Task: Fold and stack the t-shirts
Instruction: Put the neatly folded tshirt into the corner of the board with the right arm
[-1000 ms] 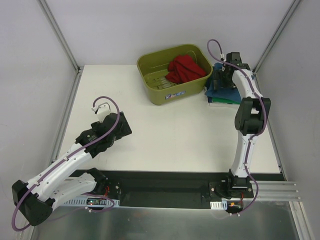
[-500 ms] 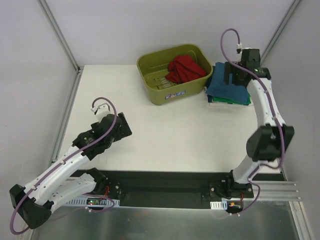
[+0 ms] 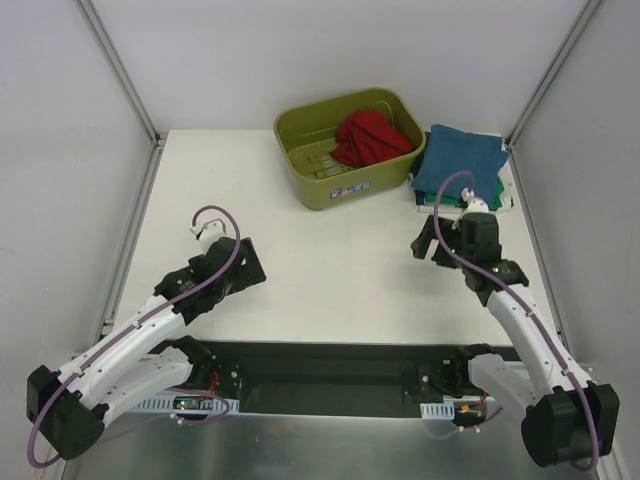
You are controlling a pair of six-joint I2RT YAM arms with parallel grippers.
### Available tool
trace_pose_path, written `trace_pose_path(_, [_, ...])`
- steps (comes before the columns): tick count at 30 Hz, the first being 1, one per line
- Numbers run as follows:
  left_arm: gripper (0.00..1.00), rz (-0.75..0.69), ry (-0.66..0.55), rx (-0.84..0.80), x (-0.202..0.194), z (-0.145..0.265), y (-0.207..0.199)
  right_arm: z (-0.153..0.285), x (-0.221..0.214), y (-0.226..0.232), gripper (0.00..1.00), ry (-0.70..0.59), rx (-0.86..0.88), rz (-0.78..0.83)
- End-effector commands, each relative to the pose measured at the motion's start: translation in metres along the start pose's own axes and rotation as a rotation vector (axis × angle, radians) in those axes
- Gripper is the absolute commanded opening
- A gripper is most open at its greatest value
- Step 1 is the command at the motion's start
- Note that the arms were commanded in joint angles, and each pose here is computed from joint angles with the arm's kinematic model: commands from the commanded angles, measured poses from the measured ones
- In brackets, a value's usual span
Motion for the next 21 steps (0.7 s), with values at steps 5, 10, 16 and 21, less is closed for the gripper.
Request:
trace_pose_path(5, [0.99, 0.07, 0.051, -0.062, -0.008, -0.025, 0.01, -0.003, -0.065, -0.005, 0.97, -0.024, -0.053, -0.046])
trace_pose_path(10, [0.99, 0.099, 0.029, -0.096, -0.003, -0.024, 0.013, -0.001, -0.073, -0.005, 0.97, -0.067, -0.026, -0.041])
trace_pose_path(16, [0.99, 0.097, -0.045, -0.186, 0.003, -0.008, 0.015, 0.008, -0.064, -0.003, 0.97, -0.185, 0.001, -0.038])
trace_pose_path(21, [0.99, 0.125, -0.14, -0.275, 0.012, 0.008, 0.018, 0.014, -0.065, -0.009, 0.97, -0.261, -0.037, -0.043])
Point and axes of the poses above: each gripper's point midway between its finger pads, its own z axis back along the fingers, its own y axis along the line the jaws close on, x = y × z, the point moved 7 cm from there along z, back along the fingers, and after that the axes turned 14 degrees about z, right-handed, at the moved point
